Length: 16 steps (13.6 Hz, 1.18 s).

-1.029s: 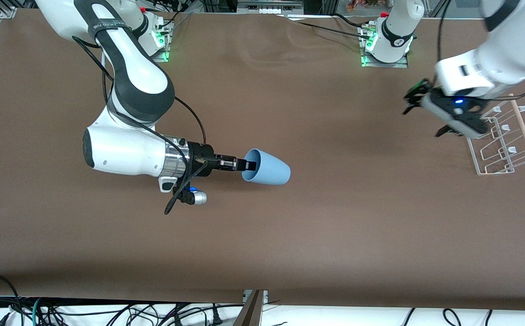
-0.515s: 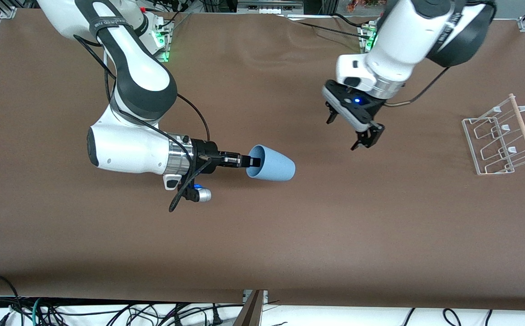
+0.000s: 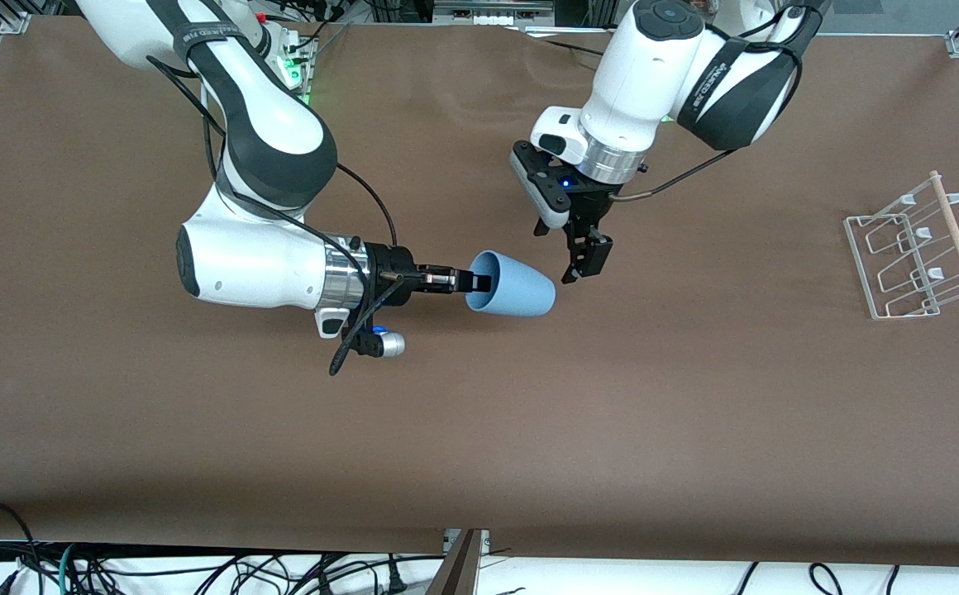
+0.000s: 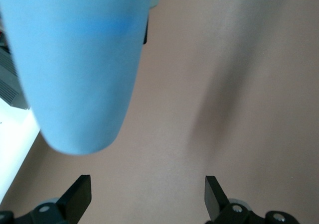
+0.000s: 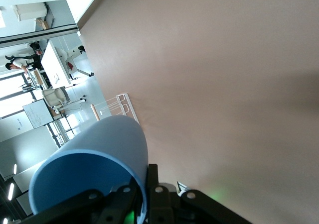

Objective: Transfer cup to left arm and place on rack
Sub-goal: 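Hold the cup with the right gripper while the left gripper approaches, then close the left gripper on the cup base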

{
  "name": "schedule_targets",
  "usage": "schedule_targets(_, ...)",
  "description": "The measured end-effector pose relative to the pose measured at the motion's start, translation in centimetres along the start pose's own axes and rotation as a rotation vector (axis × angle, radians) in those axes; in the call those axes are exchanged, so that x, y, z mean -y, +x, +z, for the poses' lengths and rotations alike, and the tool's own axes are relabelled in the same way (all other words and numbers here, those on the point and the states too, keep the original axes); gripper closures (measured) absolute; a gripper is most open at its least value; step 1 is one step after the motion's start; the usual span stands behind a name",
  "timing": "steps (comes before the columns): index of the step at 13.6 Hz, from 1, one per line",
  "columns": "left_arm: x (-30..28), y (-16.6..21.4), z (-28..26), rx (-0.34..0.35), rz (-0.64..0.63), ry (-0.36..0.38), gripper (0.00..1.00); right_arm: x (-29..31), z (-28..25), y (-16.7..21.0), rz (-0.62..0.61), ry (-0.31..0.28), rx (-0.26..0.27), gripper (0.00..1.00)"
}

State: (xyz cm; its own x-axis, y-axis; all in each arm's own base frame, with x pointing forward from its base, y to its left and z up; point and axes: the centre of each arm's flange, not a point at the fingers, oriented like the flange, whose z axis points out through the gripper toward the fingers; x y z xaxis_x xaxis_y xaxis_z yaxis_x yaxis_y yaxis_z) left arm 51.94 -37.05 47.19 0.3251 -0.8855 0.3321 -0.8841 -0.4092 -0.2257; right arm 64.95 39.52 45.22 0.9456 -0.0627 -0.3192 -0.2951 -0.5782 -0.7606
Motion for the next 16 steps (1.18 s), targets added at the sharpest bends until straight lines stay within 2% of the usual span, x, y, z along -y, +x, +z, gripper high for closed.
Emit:
schedule_targets(4, 0.8, 0.6, -1.1, -0.022, -0.001, 0.020, 0.00, 0.1, 0.0, -0.1, 0.011, 0.019, 0.009, 0.95)
schedule_targets(8, 1.4, 1.3, -2.2, -0.021, 0.052, 0.079, 0.00, 0.1, 0.1, -0.1, 0.011, 0.018, 0.014, 0.95)
schedule_targets(16, 2.3, 1.5, -2.5, -0.030, 0.046, 0.089, 0.00, 0.1, 1.3, -1.3, 0.005, -0.012, 0.089, 0.95)
